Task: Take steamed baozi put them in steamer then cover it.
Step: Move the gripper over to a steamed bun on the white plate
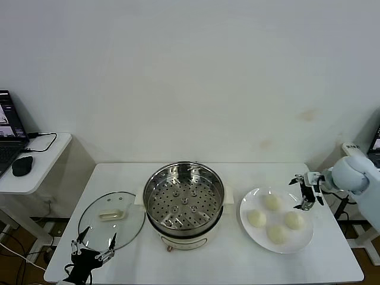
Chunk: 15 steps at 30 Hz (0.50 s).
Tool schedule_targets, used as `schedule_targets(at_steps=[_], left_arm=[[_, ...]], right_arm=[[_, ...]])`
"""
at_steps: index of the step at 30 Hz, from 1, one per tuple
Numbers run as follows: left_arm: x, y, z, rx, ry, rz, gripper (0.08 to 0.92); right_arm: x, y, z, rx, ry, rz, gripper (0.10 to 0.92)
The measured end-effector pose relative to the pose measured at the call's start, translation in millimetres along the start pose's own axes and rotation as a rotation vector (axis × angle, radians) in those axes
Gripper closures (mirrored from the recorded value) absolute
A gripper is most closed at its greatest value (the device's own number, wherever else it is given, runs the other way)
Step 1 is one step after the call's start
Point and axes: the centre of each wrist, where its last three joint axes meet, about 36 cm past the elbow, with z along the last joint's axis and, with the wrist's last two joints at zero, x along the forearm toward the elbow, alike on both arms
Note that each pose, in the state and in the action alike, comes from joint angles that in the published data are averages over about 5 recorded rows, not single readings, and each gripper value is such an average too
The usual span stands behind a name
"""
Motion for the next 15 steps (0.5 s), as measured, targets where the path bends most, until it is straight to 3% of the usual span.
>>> schedule_targets(at_steps=[15], left_arm=[[-2.6, -5.9, 10.6, -0.003, 0.029, 0.011, 0.177]], right_arm=[[-45.7, -23.8, -15.0, -0.006, -0.016, -0.024, 0.200]])
